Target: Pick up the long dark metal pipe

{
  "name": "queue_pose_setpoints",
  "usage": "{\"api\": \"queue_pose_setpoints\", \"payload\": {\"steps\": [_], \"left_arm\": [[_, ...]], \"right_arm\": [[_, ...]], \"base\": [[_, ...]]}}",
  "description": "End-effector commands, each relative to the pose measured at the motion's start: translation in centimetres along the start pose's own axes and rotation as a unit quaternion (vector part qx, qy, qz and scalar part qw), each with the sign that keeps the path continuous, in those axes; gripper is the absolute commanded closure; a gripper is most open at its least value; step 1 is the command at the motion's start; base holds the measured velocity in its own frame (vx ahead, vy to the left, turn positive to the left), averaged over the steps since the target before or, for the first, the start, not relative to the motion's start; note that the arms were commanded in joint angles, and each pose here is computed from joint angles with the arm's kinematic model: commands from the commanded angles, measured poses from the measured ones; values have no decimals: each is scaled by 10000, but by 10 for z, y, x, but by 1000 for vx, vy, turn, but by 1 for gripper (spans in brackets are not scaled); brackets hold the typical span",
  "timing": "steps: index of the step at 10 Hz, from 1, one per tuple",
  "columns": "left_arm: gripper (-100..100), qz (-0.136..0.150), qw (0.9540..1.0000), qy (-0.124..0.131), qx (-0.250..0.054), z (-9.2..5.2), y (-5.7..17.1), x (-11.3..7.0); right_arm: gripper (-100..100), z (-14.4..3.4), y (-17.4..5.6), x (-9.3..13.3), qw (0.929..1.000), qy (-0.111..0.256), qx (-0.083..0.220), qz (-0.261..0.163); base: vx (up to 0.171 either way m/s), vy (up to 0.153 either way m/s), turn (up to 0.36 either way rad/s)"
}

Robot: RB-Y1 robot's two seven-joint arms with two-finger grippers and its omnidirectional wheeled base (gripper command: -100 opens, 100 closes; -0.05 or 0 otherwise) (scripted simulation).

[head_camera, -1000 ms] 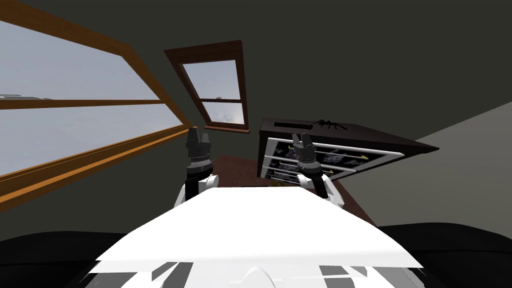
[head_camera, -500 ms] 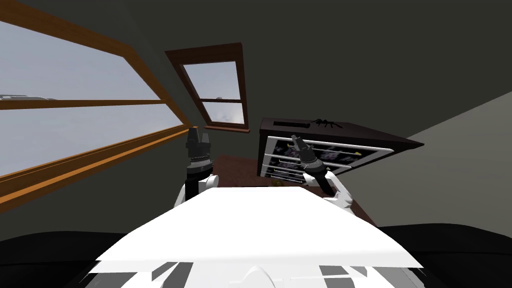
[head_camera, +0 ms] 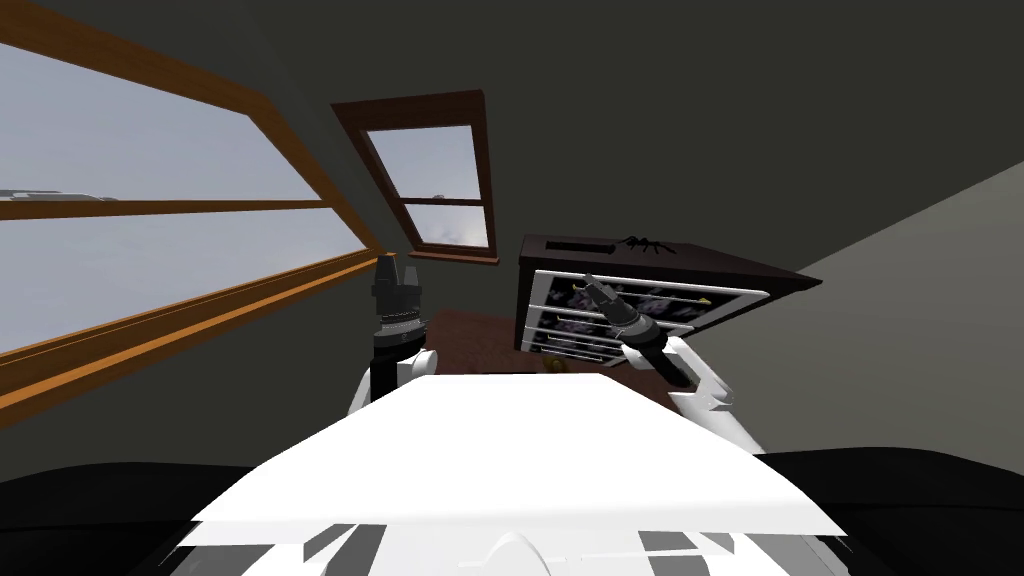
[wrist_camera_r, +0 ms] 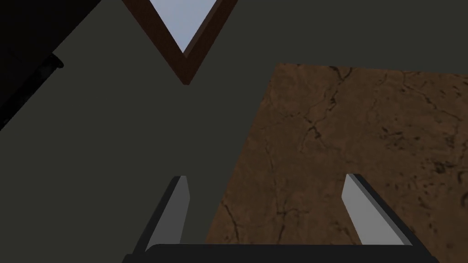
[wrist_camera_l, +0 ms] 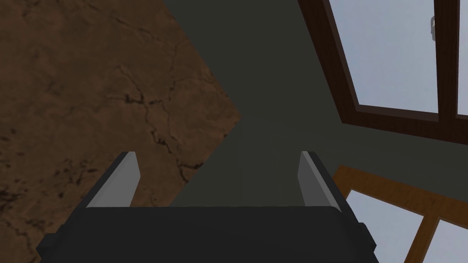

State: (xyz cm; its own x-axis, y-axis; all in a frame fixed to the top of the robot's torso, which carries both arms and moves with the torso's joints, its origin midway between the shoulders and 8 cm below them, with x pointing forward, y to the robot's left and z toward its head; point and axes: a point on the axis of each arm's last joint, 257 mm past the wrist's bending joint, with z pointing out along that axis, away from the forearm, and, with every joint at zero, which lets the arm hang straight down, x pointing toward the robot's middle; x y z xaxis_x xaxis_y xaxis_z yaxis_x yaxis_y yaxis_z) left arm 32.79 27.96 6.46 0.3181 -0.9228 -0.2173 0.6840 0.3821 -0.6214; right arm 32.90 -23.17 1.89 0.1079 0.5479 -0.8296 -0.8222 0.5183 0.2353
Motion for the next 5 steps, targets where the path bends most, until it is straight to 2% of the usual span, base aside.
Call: {"api": "queue_pose_setpoints", "payload": {"steps": [1,2,3,5], "left_arm": [[0,0,10000,0,0,0,0,0],[0,0,10000,0,0,0,0,0],[0,0,10000,0,0,0,0,0],[0,0,10000,0,0,0,0,0]], "right_arm": [[-100,-9,-11,5,9986,397,0,-353],[-100,-9,-11,7,9977,541,-55,-396],[-100,-19,-22,9,9942,836,-14,-679],[-100,-18,-21,10,9917,1047,-100,-746]], "base": [[-43,25,-29],[-42,25,-26],[-43,42,-50],[-22,20,-10]]}}
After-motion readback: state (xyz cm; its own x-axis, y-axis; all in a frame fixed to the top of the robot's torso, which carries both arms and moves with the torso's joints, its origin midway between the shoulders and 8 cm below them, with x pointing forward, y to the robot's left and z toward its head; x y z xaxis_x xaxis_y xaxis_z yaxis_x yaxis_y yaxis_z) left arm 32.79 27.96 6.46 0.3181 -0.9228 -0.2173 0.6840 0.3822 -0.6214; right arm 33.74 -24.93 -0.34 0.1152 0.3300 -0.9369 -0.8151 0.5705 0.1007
